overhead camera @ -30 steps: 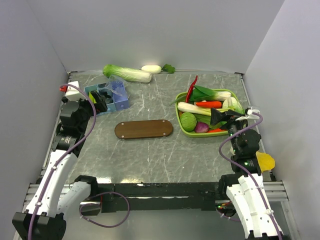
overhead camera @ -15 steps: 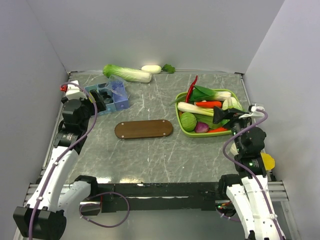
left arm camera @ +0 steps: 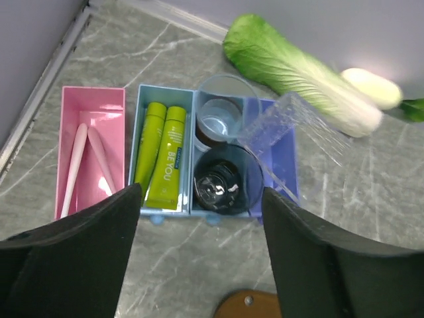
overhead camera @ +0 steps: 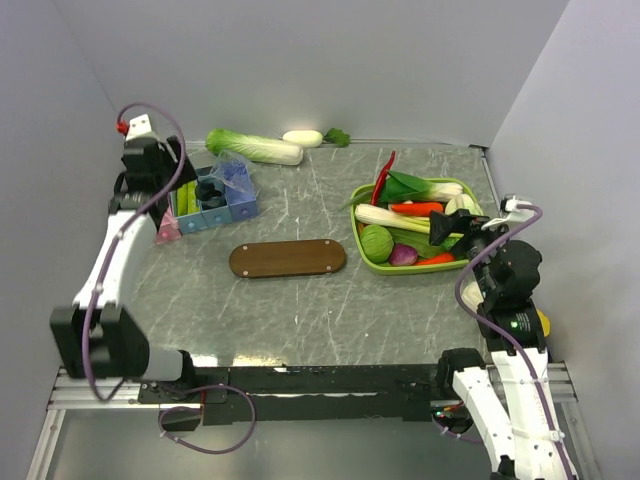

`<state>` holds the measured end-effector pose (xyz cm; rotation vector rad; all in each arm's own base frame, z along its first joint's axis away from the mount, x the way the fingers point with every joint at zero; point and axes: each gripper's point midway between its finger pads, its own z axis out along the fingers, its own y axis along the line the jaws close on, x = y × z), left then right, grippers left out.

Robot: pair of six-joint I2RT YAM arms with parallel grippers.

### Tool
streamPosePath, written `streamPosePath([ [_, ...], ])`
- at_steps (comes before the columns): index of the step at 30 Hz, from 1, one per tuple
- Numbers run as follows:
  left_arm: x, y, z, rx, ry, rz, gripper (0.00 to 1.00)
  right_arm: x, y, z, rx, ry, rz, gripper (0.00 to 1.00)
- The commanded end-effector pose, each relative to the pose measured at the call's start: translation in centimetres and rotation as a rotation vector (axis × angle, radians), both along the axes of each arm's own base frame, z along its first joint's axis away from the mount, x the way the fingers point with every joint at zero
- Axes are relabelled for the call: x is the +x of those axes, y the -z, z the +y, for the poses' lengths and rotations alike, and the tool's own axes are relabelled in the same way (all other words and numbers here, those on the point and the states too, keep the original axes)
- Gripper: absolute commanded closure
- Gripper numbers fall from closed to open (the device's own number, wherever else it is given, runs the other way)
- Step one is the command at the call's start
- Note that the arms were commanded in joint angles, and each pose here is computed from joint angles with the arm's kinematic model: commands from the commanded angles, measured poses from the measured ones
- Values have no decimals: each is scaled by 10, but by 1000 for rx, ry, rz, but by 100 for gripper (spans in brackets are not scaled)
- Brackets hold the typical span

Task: Prepare toiletry sets of a toothbrush and toothpaste on the tray
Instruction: Pick up the cup from the storage box.

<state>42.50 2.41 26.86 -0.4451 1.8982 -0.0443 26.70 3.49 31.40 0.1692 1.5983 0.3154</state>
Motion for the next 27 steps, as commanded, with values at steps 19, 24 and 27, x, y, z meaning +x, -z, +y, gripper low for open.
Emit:
streamPosePath([
  [19, 51, 114, 11, -111, 41, 307, 46, 15, 14, 14, 22, -66, 110, 5],
  [24, 51, 122, 0, -91, 64, 332, 47, 14, 14, 13, 22, -63, 110, 5],
  [27, 51, 124, 0, -76, 56, 344, 47, 15, 14, 14, 25, -67, 112, 5],
])
